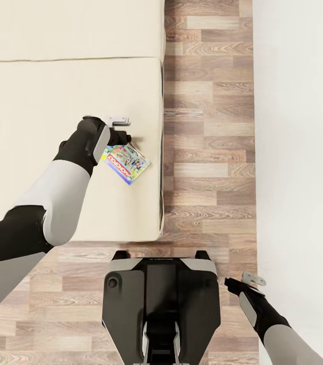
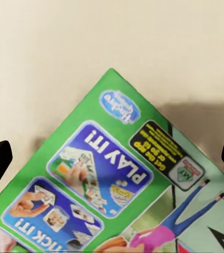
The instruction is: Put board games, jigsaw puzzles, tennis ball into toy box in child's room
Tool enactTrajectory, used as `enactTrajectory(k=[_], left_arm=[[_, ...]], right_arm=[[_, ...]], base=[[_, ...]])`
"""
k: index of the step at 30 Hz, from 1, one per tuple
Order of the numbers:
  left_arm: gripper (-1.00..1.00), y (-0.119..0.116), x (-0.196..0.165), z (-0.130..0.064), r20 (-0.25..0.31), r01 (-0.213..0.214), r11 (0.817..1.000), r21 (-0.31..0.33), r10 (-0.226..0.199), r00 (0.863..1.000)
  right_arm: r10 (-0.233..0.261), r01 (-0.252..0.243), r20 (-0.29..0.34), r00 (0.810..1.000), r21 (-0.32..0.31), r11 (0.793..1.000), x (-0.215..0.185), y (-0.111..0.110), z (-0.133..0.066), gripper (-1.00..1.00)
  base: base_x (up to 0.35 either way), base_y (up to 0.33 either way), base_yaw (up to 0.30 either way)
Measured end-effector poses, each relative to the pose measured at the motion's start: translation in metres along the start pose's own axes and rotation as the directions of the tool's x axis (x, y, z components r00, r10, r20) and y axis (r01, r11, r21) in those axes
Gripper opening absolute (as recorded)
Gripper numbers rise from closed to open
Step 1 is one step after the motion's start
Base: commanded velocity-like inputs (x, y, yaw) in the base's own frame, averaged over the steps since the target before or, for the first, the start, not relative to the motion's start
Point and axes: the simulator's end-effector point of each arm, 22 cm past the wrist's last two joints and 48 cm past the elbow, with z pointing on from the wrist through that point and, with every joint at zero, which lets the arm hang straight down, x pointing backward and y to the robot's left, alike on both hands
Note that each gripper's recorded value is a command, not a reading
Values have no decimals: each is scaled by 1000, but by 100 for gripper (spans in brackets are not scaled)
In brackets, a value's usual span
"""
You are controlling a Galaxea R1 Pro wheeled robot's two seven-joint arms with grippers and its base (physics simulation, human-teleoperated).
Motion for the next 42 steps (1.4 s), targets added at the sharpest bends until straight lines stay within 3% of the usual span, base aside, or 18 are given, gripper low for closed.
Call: enactTrajectory(k=[30, 37, 42], left_arm=[[100, -1, 1, 1, -2, -3, 1000, 0, 3, 1000], [100, -6, -1, 0, 4, -58, 998, -10, 58, 998], [100, -7, -1, 0, 5, -68, 998, -12, 68, 998]], right_arm=[[-12, 12, 2, 1000, -2, 1000, -1, 1, 0, 100], [-12, 12, 3, 1000, -2, 1000, -1, 1, 0, 100], [-12, 12, 3, 1000, -2, 1000, -1, 1, 0, 100]], base=[[-211, 0, 0], [-192, 0, 0], [-135, 0, 0]])
